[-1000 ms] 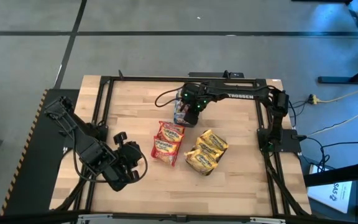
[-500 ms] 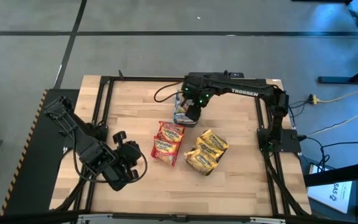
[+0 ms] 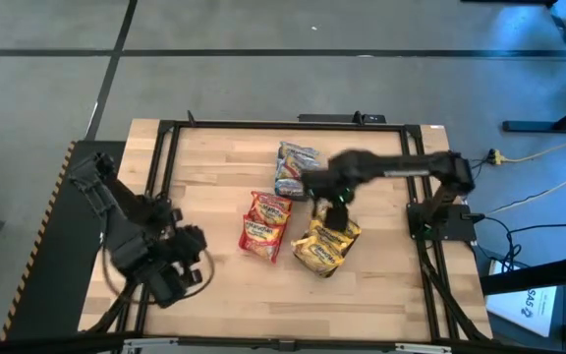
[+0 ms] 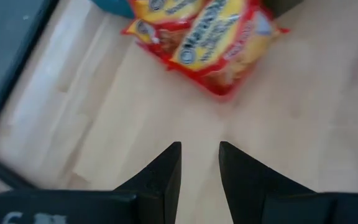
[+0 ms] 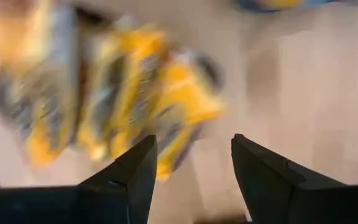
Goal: Sort Maruchan noodles
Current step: Return to Home Position
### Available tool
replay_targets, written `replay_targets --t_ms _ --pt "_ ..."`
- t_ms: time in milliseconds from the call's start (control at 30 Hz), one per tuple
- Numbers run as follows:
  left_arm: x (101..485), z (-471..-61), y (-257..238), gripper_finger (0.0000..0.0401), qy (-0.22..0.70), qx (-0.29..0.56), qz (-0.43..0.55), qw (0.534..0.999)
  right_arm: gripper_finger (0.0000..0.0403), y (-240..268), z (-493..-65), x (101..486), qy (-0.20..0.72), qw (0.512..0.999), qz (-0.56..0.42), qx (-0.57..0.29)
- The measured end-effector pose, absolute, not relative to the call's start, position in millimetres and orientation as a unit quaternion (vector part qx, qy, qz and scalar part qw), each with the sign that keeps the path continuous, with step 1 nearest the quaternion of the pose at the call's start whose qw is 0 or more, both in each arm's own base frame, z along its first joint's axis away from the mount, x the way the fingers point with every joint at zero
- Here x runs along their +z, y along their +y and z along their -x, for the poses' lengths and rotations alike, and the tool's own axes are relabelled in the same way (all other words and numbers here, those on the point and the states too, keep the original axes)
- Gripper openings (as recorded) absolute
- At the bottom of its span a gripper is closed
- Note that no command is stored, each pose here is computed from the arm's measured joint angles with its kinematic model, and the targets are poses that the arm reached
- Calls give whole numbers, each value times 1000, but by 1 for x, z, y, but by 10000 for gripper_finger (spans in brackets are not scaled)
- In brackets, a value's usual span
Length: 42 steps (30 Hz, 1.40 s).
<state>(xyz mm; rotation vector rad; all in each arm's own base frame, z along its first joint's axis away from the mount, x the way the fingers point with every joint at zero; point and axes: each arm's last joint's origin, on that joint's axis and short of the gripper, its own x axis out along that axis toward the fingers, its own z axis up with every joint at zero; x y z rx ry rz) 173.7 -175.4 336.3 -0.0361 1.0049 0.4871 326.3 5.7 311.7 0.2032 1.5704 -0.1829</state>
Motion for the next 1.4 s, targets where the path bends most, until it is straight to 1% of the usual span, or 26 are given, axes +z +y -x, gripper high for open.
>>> replay_targets --t_ms 100,167,267,300,367,433,533,633,700,767,833,900,1000,1067,1100,1133,1200,1233,1300,1400 --pt "346 -151 -183 102 439 208 39 873 204 37 -307 316 704 706 -59 -48" --pt "356 -137 -183 102 389 197 47 899 204 53 -292 323 688 722 -52 -51" --pt "370 -121 -173 102 292 188 50 937 204 73 -270 337 635 769 -58 -40" --pt "370 -116 -169 102 276 186 47 942 204 80 -263 340 610 789 -65 -34" --pt "361 -109 -162 102 271 188 57 942 204 91 -248 343 559 825 -79 -30" --pt "343 -103 -154 102 271 195 79 939 204 98 -232 343 501 859 -102 -32" --pt "309 -97 -147 102 256 199 139 936 204 104 -211 335 433 888 -147 -41" --pt "285 -98 -150 102 231 175 211 934 204 109 -197 324 383 904 -190 -27" --pt "275 -100 -153 102 209 161 229 937 204 112 -191 317 356 911 -208 -18" --pt "271 -102 -155 102 203 154 246 935 204 116 -188 313 326 913 -243 -14" --pt "270 -102 -157 102 218 147 273 926 204 119 -187 314 309 908 -284 -10" --pt "269 -103 -161 102 246 139 312 907 204 122 -186 314 308 899 -311 -1" --pt "269 -103 -165 102 276 123 339 891 204 124 -185 313 323 899 -295 14" --pt "270 -104 -167 102 277 121 359 883 204 126 -186 312 326 893 -309 17" --pt "271 -105 -166 102 263 122 353 890 204 126 -187 312 327 887 -325 15" --pt "271 -107 -165 102 244 126 332 902 204 127 -186 312 333 890 -309 25" --pt "267 -108 -163 102 214 133 278 927 204 131 -186 307 329 915 -228 47" --pt "263 -108 -162 102 201 137 264 933 204 133 -185 304 317 928 -192 43" --pt "248 -108 -160 102 178 146 260 938 204 133 -178 299 290 943 -161 33" --pt "216 -105 -157 102 128 157 281 938 204 137 -173 284 239 957 -146 69"
